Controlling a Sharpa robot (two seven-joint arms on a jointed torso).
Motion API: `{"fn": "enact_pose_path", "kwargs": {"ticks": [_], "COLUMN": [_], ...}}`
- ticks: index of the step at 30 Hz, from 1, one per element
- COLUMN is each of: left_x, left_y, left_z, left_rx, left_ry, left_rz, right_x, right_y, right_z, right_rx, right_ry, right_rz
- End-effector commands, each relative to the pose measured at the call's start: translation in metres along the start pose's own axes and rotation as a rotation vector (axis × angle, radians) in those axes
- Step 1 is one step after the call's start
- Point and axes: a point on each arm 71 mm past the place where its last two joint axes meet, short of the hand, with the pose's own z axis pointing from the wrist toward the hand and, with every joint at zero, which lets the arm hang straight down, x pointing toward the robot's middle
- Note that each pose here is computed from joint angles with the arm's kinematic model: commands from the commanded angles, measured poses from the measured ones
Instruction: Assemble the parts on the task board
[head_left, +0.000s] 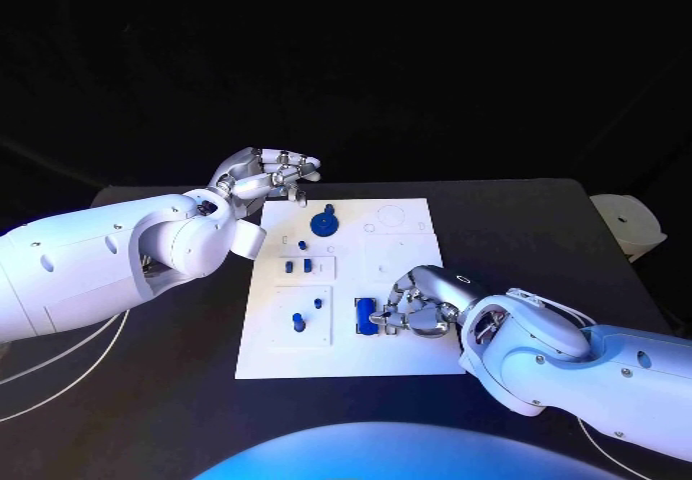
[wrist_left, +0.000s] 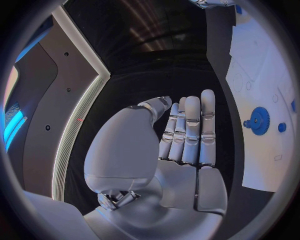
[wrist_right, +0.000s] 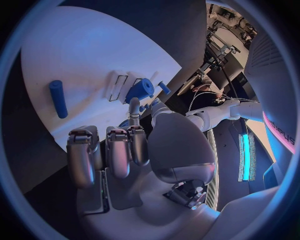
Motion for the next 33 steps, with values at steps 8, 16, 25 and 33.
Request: {"fn": "enact_pose_path", "kwargs": {"ticks": [8,16,25,33], "left_x": [0.0031,0.0032,0.0026,0.0029], "left_y": [-0.0008,-0.0009,-0.0011,-0.0011], "left_z": [0.0009,0.0006,0.0002,0.0004], "left_rx": [0.006,0.006,0.006,0.007], "left_ry": [0.016,0.016,0.013,0.014], "left_rz": [-0.011,-0.011,-0.010,-0.010], "right_x": [0.003,0.007,0.007,0.005], "right_y": [-0.002,-0.002,-0.003,-0.004], "right_z": [0.004,0.010,0.013,0.017], "right_rx": [-0.007,0.002,0.016,0.030], "right_ry": [0.029,0.062,0.040,-0.002], "right_rz": [-0.007,-0.025,-0.028,-0.043]}}
